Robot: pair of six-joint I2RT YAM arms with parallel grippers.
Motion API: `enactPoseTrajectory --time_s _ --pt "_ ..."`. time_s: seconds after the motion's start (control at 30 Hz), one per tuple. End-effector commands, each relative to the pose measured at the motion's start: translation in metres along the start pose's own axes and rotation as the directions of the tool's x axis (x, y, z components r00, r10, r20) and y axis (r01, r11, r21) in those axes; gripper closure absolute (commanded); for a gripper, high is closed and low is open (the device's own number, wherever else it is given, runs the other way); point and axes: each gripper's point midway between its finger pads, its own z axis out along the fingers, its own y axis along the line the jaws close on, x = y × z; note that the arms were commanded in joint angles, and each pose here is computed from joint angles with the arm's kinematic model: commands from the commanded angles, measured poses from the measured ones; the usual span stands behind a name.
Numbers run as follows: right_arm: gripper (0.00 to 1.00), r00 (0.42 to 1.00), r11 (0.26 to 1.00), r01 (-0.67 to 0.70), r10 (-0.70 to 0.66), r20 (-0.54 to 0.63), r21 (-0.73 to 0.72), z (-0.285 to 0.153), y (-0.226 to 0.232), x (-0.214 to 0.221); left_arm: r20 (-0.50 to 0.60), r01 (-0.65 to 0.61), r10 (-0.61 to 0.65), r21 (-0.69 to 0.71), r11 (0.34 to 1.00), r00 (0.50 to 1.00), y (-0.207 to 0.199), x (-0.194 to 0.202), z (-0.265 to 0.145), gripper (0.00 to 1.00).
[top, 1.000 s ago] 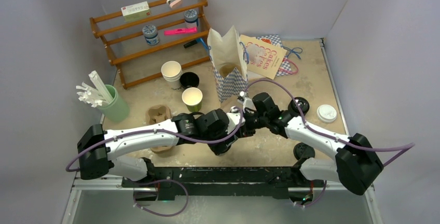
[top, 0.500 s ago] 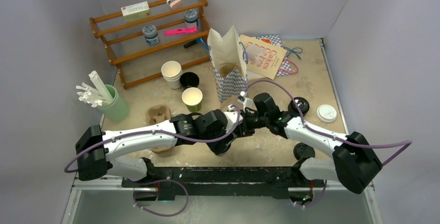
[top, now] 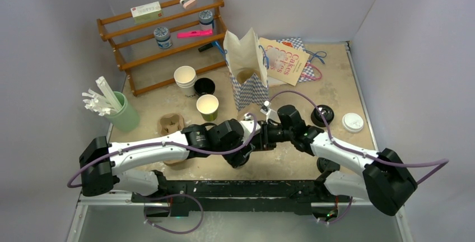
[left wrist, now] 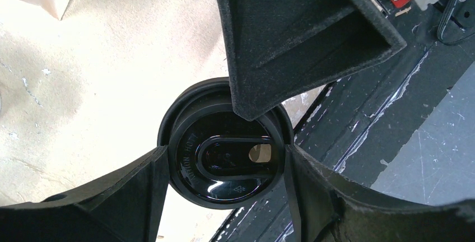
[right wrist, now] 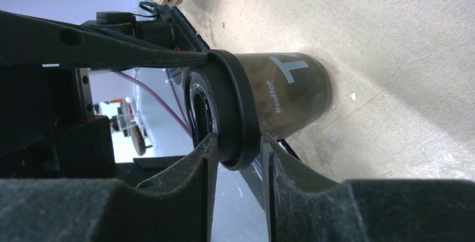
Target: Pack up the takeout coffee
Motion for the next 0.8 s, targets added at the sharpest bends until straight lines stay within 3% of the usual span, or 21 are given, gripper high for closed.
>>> enactPoseTrajectory --time_s 0.0,0.17,0.33,0.57,0.77 --pt "0.64 0.999 0.999 -0.029 0.029 0.020 -0.029 -0.002 0.006 -0.001 -0.220 0.039 -0.033 0.023 0.999 0.975 -0.003 0.061 0.006 0.52" --pt "0.64 0.998 0.998 -0.041 0.043 0.039 -0.043 -0.004 0.008 -0.003 -0.218 0.037 -0.028 0.035 0.999 0.975 -0.005 0.060 0.006 0.53" --pt "0.49 0.997 0.997 -0.040 0.045 0.068 -0.073 -0.008 0.013 -0.009 -0.221 0.037 -0.028 0.037 0.999 0.975 -0.005 0.060 0.005 0.54" --pt "0.66 0.995 0.997 -0.064 0.067 0.077 -0.049 -0.007 0.004 -0.010 -0.230 0.038 -0.028 0.038 0.999 0.973 -0.006 0.062 0.006 0.54" --pt "0.68 0.998 0.999 -0.046 0.047 0.037 -0.017 -0.002 -0.005 -0.005 -0.237 0.041 -0.031 0.037 0.998 0.971 -0.006 0.062 0.006 0.54"
